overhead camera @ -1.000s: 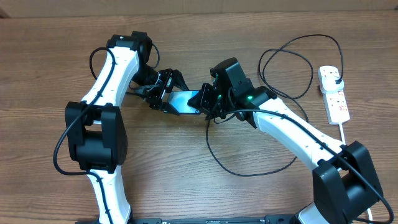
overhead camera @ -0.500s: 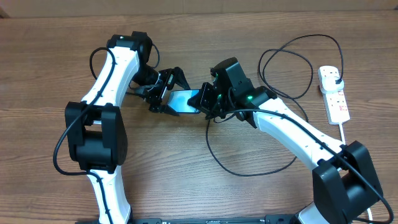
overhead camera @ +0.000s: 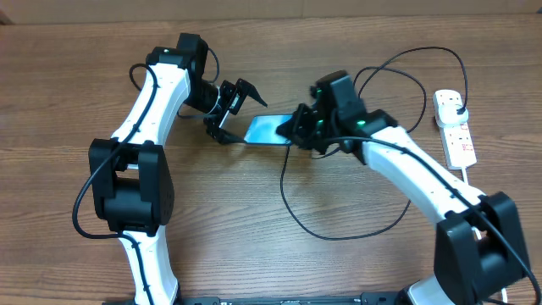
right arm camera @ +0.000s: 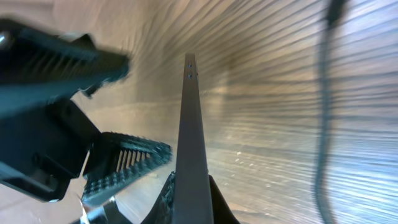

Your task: Plug charger to phone and switch on socket

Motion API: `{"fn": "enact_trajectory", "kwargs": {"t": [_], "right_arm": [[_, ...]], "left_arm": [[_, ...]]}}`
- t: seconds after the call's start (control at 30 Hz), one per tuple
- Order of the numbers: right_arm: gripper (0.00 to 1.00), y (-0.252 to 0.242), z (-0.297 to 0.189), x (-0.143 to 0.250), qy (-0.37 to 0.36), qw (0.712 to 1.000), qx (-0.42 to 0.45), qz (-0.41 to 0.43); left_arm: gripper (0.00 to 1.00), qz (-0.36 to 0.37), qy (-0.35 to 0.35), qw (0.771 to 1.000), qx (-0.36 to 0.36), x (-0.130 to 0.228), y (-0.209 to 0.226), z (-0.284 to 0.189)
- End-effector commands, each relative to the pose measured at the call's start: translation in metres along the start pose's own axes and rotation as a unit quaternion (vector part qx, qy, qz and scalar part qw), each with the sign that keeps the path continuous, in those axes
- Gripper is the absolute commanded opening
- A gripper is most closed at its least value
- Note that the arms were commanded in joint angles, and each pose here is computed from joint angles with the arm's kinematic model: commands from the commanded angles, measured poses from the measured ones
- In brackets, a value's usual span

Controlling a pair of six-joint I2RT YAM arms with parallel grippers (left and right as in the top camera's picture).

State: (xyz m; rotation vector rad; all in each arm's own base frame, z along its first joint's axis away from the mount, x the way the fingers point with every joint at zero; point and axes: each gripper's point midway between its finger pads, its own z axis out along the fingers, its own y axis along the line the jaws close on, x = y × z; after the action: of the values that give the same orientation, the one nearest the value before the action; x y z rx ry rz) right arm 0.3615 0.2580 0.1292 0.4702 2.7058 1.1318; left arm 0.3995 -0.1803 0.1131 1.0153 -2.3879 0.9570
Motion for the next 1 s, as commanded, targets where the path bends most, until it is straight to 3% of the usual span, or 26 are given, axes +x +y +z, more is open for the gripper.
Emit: {"fn": "enact_trajectory", "kwargs": {"t": [0.0, 0.1, 0.23, 0.43, 0.63, 0.8, 0.97], "right_arm": [[0.04, 0.022, -0.042, -0.018, -0.04, 0.998, -0.044, -0.027], [0.04, 0.025, -0.061, -0.033, -0.068, 0.996, -0.056, -0.024], [0.04, 0.032, -0.081, -0.058, -0.11, 0.99, -0.087, 0.0], [0.04, 0.06, -0.1, -0.093, -0.179, 0.968, -0.155, 0.08], [0.04, 0.076, -0.111, -0.117, -0.252, 0.919, -0.205, 0.222], [0.04, 0.091, -0.108, -0.113, -0.286, 0.895, -0.225, 0.259], [0.04, 0.1, -0.103, -0.106, -0.304, 0.876, -0.237, 0.289]], "left_arm": [[0.96, 0.177, 0.008, 0.983, 0.039, 0.006, -0.02, -0.006], [0.94, 0.246, 0.034, 0.964, 0.09, 0.018, -0.037, -0.009], [0.93, 0.339, 0.074, 0.921, 0.178, 0.04, -0.063, -0.02], [0.91, 0.389, 0.089, 0.88, 0.258, 0.051, -0.097, -0.036], [0.9, 0.353, 0.077, 0.889, 0.28, 0.044, -0.125, -0.047], [0.85, 0.287, 0.039, 0.913, 0.286, 0.027, -0.145, -0.052], [0.84, 0.263, 0.014, 0.916, 0.302, 0.023, -0.163, -0.055]]}}
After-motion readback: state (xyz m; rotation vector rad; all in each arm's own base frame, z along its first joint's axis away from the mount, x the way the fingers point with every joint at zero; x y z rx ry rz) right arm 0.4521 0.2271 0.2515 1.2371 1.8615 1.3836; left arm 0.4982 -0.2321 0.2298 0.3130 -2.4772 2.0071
